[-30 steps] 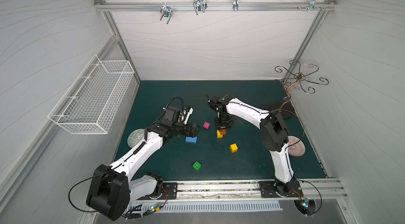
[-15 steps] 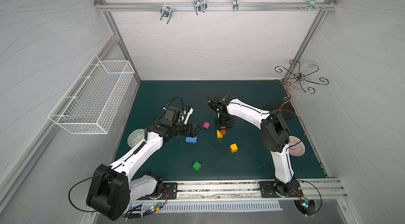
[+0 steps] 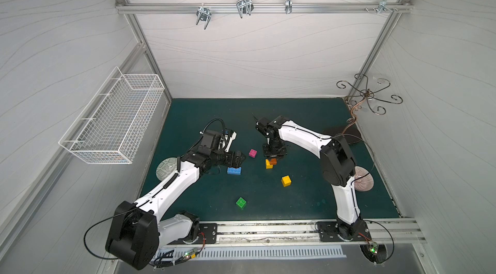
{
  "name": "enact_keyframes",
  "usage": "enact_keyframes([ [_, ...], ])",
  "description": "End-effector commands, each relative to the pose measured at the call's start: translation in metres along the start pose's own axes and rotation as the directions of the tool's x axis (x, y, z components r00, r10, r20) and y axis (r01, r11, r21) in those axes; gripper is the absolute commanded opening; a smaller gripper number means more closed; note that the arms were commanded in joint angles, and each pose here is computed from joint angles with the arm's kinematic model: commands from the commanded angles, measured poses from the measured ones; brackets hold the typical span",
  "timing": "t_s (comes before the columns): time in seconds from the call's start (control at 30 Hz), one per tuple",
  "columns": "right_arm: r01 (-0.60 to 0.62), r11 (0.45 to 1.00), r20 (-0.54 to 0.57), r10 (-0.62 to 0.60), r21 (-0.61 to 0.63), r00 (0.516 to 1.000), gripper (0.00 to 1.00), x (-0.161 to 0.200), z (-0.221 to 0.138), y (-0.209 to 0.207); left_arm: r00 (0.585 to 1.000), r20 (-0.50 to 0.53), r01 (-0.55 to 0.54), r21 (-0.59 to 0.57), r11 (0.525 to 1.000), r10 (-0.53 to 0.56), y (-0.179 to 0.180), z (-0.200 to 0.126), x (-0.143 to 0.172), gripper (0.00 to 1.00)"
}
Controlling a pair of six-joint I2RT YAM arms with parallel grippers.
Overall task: Assemble the number 4 with lego
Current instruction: Assemble the lego brick with the lego brick.
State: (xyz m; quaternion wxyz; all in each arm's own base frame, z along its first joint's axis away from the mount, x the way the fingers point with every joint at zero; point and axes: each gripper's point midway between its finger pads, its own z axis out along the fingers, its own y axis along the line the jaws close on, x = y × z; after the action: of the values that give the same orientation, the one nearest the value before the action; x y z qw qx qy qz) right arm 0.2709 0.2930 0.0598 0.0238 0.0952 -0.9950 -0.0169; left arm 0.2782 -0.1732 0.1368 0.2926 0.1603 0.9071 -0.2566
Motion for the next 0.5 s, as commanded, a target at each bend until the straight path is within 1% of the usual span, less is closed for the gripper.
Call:
enact_keyframes([
  [0.0,0.012,0.995,-0.181,0.007,0.101,0.984,0.20,0.030,0.067,-0.019,0.999,0.044,-0.031,0.001,1.000,0.031,-0.005,-0.006,-0.013,0.90],
  [0.27,0.020,0.994,-0.153,-0.003,0.107,0.988,0.23,0.027,0.055,-0.020,0.998,0.046,-0.031,-0.005,1.000,0.031,-0.004,-0.006,-0.013,0.90],
  [0.47,0.022,0.995,-0.138,-0.008,0.100,0.990,0.27,0.024,0.047,-0.018,0.998,0.049,-0.034,-0.012,0.999,0.034,-0.003,-0.007,-0.014,0.91],
])
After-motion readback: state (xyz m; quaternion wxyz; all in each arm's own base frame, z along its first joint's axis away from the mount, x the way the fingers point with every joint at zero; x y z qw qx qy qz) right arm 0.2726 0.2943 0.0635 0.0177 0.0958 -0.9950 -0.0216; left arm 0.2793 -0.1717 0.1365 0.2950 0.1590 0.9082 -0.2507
